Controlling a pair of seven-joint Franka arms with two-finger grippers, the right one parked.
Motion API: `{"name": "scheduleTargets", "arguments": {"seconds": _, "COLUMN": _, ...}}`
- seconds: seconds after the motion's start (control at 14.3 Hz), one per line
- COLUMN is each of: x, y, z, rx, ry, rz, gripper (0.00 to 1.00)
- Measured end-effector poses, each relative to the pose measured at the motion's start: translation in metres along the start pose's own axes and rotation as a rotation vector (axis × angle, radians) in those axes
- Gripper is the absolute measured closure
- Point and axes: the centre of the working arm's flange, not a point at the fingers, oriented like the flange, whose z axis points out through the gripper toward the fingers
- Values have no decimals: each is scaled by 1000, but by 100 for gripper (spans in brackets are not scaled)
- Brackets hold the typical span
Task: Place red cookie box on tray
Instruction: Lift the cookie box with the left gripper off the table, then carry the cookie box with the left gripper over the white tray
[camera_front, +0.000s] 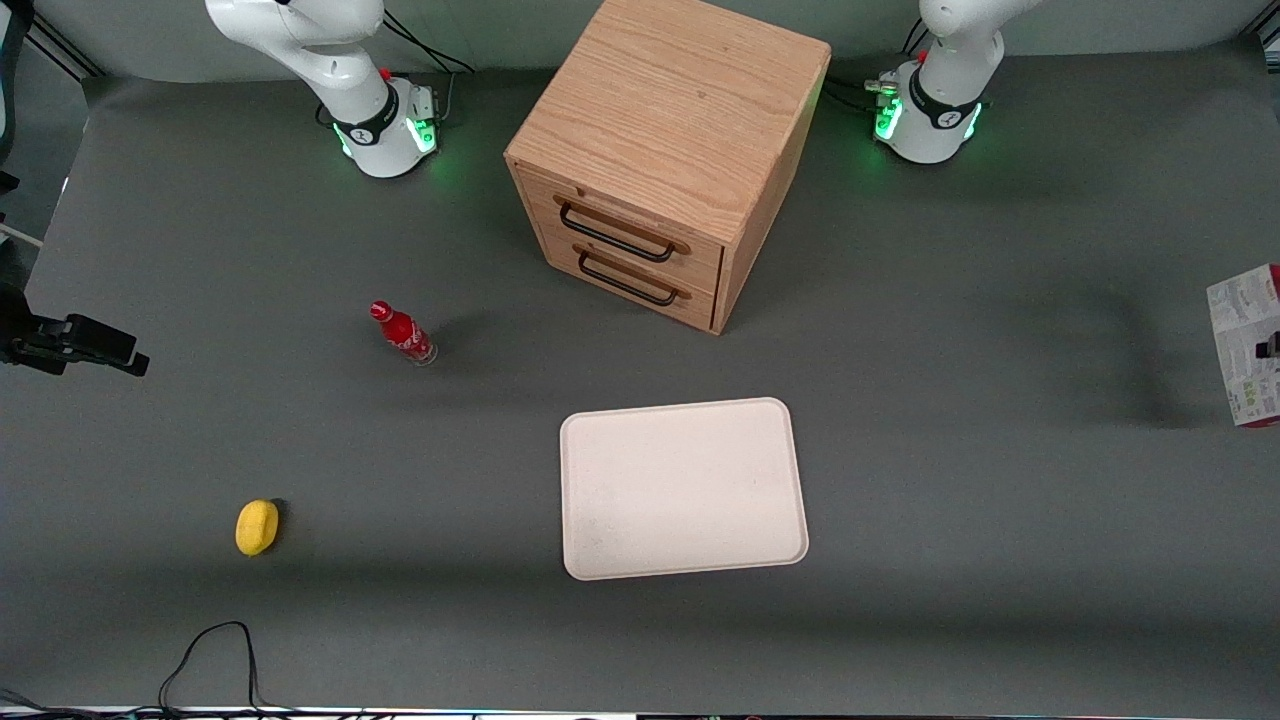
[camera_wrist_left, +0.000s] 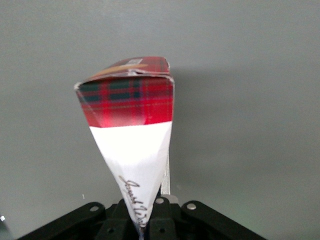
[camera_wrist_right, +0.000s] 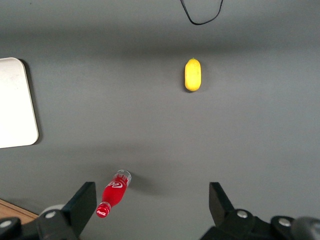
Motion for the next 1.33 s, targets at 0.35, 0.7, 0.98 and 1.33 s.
{"name": "scheduleTargets", "arguments": {"seconds": 0.35, "x": -55, "y": 114, "z": -123, "rx": -2, "ry": -37, "rz": -102, "gripper": 93}}
{"name": "scheduleTargets", "arguments": {"seconds": 0.7, "x": -73, "y": 199, "z": -171, "rx": 27, "ry": -11, "rz": -107, "gripper": 93}}
{"name": "scheduleTargets", "arguments": {"seconds": 0.98, "x": -43, "y": 290, "z": -165, "rx": 20, "ry": -5, "rz": -88, "gripper": 93}}
{"name": "scheduleTargets", "arguments": {"seconds": 1.33, "x": 29, "y": 421, "z": -149, "rx": -48, "ry": 4, "rz": -149, "gripper": 93}}
